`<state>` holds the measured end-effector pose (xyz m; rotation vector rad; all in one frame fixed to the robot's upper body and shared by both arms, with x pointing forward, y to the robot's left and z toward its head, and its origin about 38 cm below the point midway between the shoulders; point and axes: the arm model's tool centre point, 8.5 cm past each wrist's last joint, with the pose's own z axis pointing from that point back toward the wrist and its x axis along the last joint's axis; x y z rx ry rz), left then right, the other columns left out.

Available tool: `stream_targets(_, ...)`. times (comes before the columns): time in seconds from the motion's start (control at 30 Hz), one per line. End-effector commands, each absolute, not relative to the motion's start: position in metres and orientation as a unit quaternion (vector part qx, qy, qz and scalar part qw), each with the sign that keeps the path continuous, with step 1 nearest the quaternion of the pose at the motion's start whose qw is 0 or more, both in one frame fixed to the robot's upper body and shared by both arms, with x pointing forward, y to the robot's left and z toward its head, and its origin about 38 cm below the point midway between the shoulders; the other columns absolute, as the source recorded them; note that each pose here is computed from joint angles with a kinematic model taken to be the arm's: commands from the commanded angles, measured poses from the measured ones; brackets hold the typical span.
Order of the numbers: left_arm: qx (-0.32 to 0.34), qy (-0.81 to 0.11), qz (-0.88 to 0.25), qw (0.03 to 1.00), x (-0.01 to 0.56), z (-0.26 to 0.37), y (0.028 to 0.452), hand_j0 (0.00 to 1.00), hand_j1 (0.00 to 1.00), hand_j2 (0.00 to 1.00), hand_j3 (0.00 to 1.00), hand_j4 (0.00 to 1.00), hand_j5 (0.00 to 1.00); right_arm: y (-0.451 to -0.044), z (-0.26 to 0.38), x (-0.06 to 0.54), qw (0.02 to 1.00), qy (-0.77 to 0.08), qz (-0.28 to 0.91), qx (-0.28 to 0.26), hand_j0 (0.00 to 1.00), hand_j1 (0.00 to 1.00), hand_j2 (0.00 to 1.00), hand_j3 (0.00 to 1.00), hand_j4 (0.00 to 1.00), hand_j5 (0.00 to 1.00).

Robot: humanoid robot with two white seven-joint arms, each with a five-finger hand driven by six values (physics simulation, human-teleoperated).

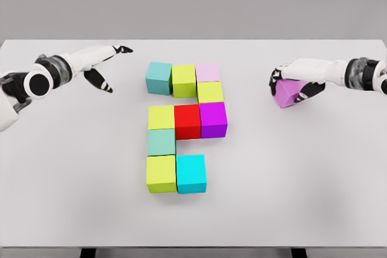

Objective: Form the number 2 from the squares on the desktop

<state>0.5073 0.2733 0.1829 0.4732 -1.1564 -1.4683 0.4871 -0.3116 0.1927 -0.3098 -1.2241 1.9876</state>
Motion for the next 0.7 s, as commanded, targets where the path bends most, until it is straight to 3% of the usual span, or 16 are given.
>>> stream_targets(0.0, 0.188, -0.465, -0.649, 0.572, 0.502, 0.174, 0.274, 1.00, 1.00, 1.00, 1.00, 1.00, 1.00, -0.296, 0.204, 0.480, 0.341, -0.504, 0.786, -0.104, 0.49, 0.49, 0.49, 0.49, 0.49, 0.49)
stream_targets(0.17, 0.146, -0.419, -0.695, 0.565, 0.495, 0.180, 0.262, 1.00, 1.00, 1.00, 1.00, 1.00, 1.00, -0.297, 0.213, 0.469, 0.322, -0.505, 0.793, -0.108, 0.49, 0.49, 0.49, 0.49, 0.49, 0.49)
stream_targets(0.4, 0.146, -0.409, -0.704, 0.563, 0.496, 0.180, 0.258, 1.00, 1.00, 1.00, 1.00, 1.00, 1.00, -0.311, 0.240, 0.437, 0.294, -0.510, 0.801, -0.106, 0.49, 0.49, 0.49, 0.49, 0.49, 0.49)
stream_targets(0.67, 0.148, -0.403, -0.719, 0.547, 0.498, 0.178, 0.245, 1.00, 1.00, 1.00, 1.00, 1.00, 1.00, -0.267, 0.251, 0.388, 0.202, -0.517, 0.829, -0.071, 0.49, 0.49, 0.49, 0.49, 0.49, 0.49)
